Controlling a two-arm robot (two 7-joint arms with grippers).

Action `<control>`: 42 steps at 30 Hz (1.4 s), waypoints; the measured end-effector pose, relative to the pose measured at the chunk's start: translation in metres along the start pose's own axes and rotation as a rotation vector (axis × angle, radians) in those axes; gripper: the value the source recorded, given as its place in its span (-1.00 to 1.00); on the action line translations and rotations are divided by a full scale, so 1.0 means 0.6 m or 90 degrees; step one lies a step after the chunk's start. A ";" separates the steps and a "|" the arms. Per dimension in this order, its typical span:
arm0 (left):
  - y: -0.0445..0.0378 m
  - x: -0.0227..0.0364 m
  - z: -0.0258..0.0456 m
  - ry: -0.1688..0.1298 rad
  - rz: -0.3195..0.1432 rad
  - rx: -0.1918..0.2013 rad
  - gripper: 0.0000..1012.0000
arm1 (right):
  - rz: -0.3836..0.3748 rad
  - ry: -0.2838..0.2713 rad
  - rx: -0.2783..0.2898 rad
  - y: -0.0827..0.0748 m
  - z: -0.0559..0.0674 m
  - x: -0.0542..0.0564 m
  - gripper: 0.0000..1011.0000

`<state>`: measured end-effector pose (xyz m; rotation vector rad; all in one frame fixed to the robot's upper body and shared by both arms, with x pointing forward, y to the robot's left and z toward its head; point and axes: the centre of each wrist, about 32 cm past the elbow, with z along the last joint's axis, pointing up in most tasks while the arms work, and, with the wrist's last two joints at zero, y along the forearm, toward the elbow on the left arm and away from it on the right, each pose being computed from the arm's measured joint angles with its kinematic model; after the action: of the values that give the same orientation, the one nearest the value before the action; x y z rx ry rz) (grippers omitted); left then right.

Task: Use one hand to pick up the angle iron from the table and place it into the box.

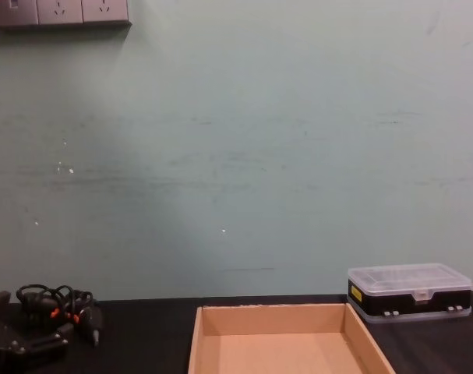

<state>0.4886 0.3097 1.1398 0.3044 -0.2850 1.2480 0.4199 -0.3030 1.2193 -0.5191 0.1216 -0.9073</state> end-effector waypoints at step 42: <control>0.000 0.0000 0.000 0.000 0.000 0.000 0.98 | 0.017 -0.028 0.033 0.276 0.148 0.041 -0.11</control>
<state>0.4886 0.3097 1.1398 0.3044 -0.2850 1.2479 0.5825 -0.2053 1.2202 -0.4877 0.0642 -0.8702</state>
